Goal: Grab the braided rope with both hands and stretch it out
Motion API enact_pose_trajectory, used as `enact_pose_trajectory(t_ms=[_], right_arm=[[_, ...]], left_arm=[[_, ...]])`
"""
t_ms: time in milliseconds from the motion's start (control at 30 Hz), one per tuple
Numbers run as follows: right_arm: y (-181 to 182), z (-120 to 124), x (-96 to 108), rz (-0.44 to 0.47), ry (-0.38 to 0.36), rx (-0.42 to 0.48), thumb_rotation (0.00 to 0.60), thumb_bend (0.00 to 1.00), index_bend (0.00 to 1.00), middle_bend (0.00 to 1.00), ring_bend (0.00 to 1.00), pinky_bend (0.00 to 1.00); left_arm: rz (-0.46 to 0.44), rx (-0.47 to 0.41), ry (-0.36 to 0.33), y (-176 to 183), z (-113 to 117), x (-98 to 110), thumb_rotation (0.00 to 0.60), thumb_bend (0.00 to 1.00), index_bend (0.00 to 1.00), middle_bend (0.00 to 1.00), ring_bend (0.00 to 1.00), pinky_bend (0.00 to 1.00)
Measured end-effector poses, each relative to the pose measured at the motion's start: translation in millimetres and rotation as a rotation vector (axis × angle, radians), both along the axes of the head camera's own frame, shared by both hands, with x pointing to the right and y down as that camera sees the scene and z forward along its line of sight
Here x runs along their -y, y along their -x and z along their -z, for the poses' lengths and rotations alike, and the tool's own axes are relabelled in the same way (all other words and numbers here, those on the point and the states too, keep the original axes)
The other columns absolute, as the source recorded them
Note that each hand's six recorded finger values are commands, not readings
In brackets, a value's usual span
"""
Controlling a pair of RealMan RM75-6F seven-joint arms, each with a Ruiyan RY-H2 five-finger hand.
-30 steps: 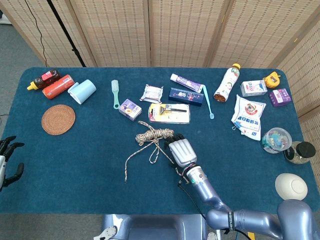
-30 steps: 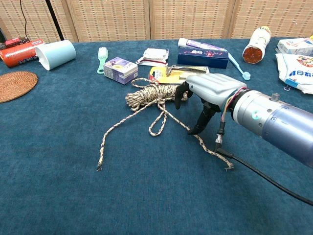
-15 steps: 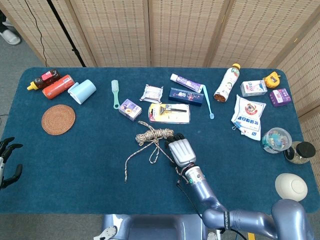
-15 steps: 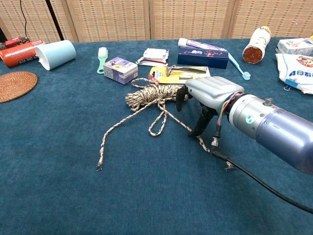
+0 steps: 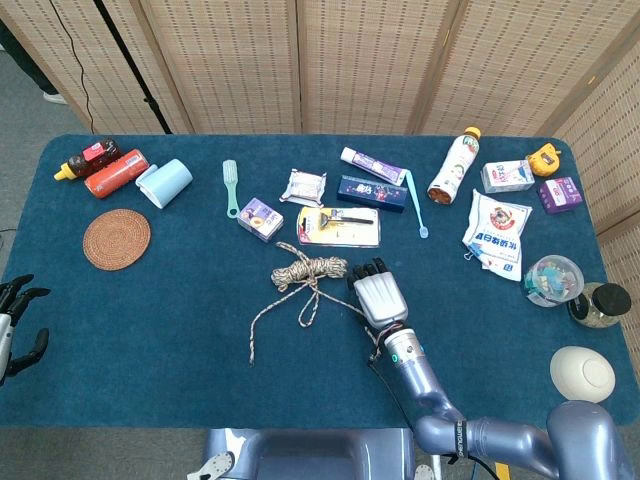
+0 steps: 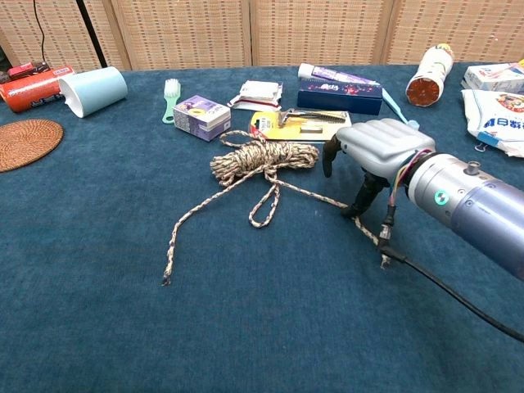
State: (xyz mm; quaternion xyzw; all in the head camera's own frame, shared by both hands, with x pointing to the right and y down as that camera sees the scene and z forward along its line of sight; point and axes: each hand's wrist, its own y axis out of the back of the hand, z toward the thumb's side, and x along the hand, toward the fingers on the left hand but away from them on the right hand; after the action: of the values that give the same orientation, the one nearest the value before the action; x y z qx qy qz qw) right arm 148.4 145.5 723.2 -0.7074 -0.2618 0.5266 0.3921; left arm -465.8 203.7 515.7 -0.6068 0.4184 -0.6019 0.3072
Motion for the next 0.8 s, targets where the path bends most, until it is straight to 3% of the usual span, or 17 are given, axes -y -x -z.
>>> enact_pose_trajectory(t_ms=[267,433,600,667,800], right_arm=[[-20,-5,16,-0.016,-0.037,-0.048,0.6,0.12,0.41,0.28,0.23,0.11],[-28,-6,26,-0.023,-0.048,-0.055,0.6,0.31,0.43,0.27,0.22,0.11],[-25,-2,22,-0.014,-0.034,-0.037,0.6,0.37,0.44,0.26,0.22,0.09],[-24,0,19,-0.01,-0.024,-0.03,0.6,0.38,0.44,0.24,0.21,0.05],[-23,8,13,-0.014,-0.016,-0.011,0.6,0.38,0.43,0.03,0.01,0.0]], left_arm=[[0.0,-0.002,0.003,-1,-2,1,0.6,0.43,0.26,0.14,0.13,0.05],[0.001,-0.002,0.004,0,-3,1,0.6,0.43,0.26,0.14,0.13,0.05],[0.001,-0.004,0.01,-1,-5,0,0.6,0.43,0.26,0.14,0.13,0.05],[0.0,-0.004,0.01,-1,-5,0,0.6,0.43,0.26,0.14,0.13,0.04],[-0.001,-0.004,0.008,-1,-6,1,0.6,0.43,0.26,0.14,0.13,0.0]])
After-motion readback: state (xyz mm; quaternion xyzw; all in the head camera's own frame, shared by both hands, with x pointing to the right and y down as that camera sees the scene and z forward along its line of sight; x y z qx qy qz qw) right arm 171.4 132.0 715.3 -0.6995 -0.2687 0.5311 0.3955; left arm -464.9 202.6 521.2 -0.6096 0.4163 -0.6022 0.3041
